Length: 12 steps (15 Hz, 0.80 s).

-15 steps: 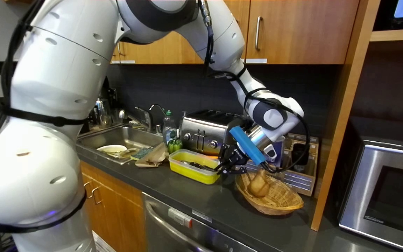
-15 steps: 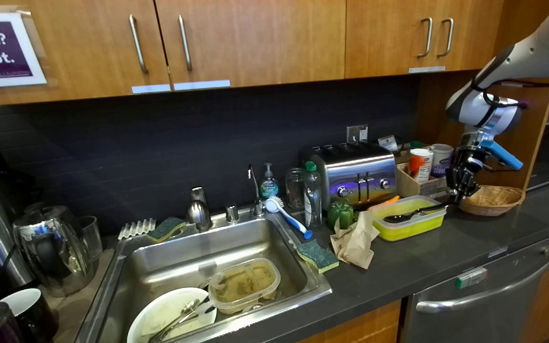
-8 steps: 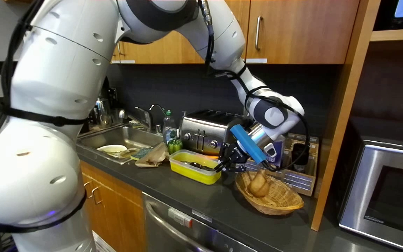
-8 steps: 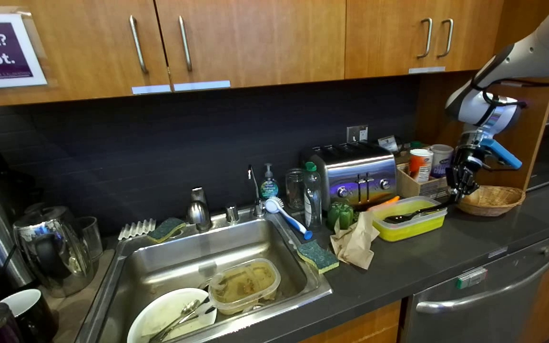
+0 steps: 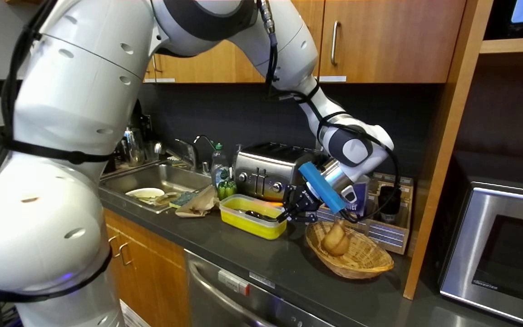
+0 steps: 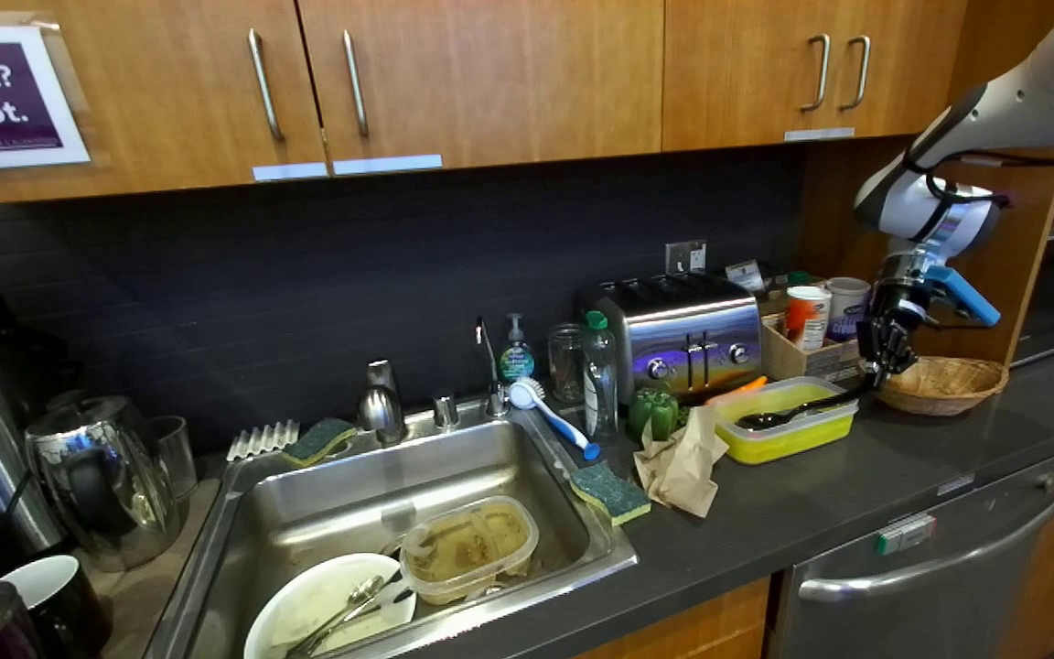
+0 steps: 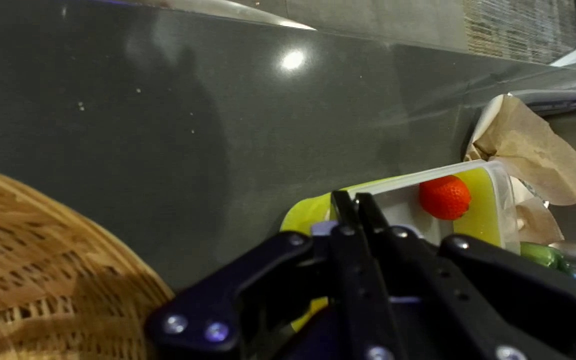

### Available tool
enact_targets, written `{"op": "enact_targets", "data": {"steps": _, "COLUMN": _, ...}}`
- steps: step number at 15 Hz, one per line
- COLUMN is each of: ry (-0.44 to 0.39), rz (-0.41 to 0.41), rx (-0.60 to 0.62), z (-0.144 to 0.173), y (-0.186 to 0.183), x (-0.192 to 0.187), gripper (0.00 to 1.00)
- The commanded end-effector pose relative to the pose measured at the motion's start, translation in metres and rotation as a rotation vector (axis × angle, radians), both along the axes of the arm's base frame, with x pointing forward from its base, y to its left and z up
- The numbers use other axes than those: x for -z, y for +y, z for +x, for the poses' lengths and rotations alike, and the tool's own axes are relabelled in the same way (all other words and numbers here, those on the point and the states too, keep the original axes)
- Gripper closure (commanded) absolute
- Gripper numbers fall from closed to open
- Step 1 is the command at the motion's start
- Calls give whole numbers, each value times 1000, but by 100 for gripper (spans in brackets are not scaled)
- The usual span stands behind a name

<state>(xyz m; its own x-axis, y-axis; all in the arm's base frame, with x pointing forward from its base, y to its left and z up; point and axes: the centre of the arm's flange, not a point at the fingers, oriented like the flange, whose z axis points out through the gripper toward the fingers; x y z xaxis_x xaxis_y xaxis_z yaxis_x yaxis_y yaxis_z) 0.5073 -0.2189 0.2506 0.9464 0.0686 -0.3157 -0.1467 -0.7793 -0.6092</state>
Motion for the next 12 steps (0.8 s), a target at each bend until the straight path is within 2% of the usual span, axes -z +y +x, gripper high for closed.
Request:
{"op": "enact_targets", "data": {"steps": 1, "ry": -7, "rz": 4, "rx": -39, "z": -5, "y": 9, "x": -4, "gripper": 99}}
{"op": "enact_targets", "data": {"steps": 12, "ry": -92, "rz": 53, "rx": -112, "z": -24, "y": 32, "x": -35, "gripper": 99}}
